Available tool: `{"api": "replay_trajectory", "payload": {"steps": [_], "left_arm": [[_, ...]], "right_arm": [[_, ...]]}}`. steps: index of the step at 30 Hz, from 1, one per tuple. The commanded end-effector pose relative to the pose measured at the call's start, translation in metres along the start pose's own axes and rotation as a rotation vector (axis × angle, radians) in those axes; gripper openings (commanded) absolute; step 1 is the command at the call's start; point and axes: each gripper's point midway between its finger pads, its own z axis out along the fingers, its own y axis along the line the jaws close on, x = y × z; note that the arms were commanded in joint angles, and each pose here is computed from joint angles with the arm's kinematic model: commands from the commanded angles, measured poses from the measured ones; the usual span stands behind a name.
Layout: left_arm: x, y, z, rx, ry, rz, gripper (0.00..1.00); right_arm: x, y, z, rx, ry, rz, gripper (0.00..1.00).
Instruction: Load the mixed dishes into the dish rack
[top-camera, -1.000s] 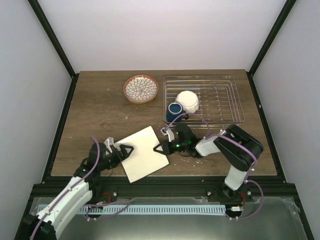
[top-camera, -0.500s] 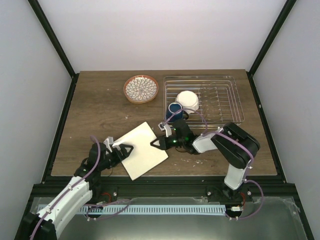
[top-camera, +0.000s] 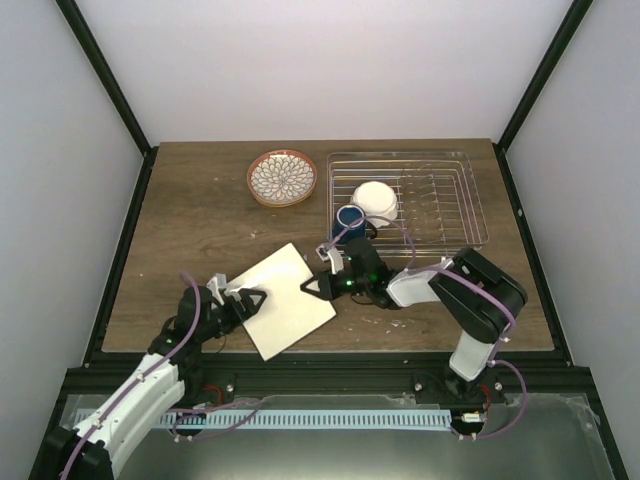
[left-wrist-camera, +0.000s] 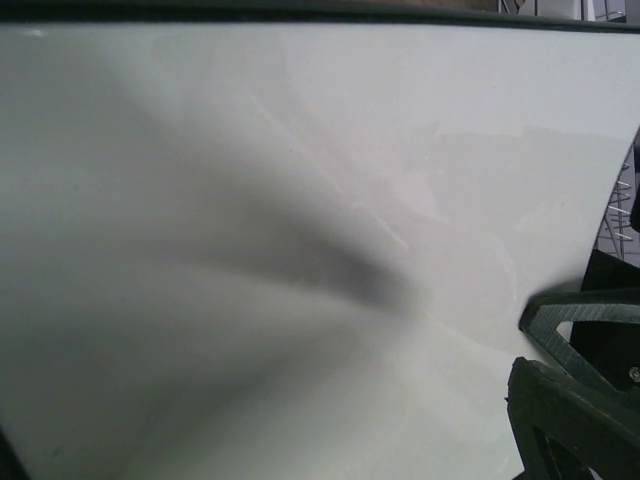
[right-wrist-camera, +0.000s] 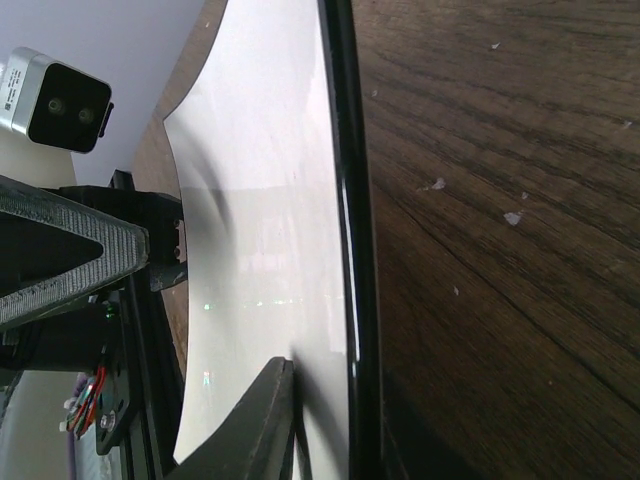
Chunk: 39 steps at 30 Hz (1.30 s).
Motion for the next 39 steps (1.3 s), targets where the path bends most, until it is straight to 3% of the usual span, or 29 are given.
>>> {"api": "replay_trajectory", "payload": {"steps": [1,10,24,39], "left_arm": [[0.036,0.026,0.004,-0.033,0.125,-0.054,1.00],[0.034,0.027,0.005,-0.055,0.126,-0.050,1.00],[0.030,0.020,0.012,-0.056,0.147,-0.029,1.00],[0.010,0.005,0.011,-0.053,0.086,0.029,1.00]], "right_arm": [[0.014,0.053,0.006,-0.098,0.059,-0.132,0.01],[-0.019,0.044,-0.036,0.045,-0.076,-0.168,0.01],[-0.053,0.028,-0.083,0.246,-0.169,-0.222,0.01],[-0.114,0.061,-0.140,0.328,-0.345,-0.395,0.01]]}}
